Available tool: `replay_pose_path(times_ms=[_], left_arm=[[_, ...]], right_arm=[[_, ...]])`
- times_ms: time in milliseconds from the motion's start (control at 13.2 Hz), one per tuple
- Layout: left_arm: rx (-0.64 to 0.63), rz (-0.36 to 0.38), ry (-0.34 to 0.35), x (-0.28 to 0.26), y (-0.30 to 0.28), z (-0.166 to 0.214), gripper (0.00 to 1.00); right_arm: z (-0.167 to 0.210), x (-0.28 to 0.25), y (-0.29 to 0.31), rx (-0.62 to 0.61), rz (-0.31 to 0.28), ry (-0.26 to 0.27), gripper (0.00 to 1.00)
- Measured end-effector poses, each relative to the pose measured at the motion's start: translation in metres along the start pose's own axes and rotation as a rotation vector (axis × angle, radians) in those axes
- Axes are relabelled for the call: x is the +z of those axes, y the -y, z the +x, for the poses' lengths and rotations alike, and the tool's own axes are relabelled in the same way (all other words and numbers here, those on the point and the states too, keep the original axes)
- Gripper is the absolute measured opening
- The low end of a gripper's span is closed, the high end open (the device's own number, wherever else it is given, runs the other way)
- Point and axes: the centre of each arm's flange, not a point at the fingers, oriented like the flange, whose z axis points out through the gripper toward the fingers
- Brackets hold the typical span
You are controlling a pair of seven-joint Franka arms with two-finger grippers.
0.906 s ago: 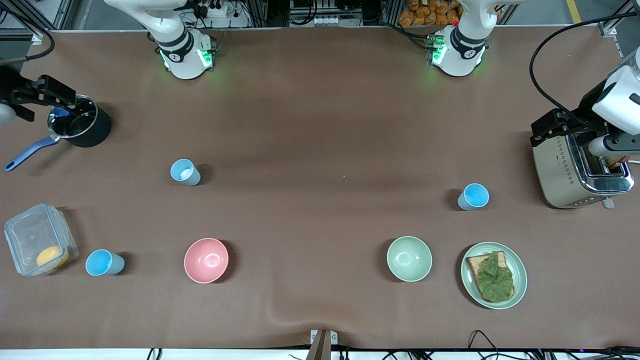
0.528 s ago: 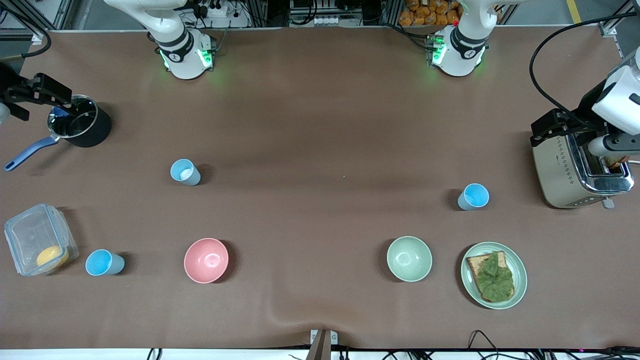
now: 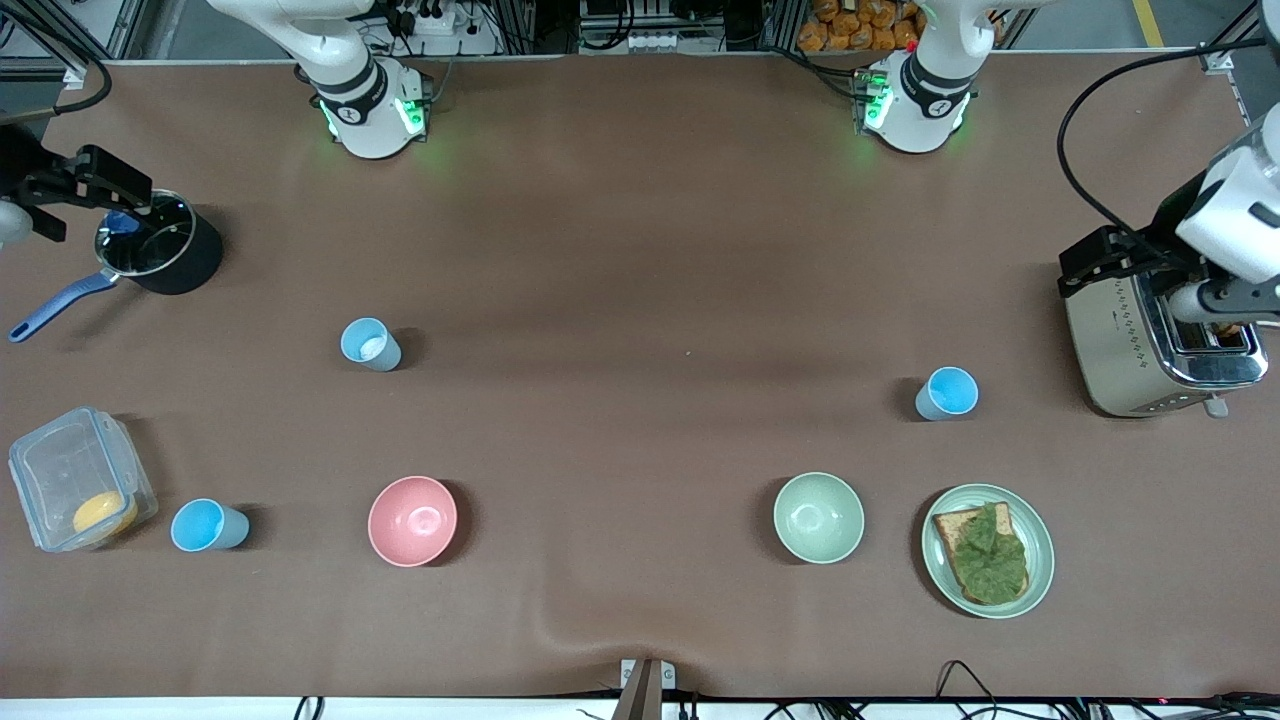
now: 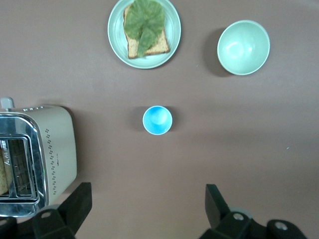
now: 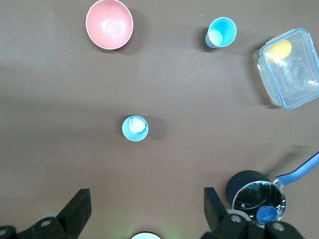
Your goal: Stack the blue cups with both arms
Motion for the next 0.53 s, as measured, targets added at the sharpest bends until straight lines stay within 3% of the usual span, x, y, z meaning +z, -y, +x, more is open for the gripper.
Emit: replay_pose_path(times_ms=[528], left_arm=[[-0.009,0.003,0.071,0.066,0.005,0.012,1.0]], right_arm=[[0.0,0.0,0.001,-0.002,0.0,0.001,1.0]])
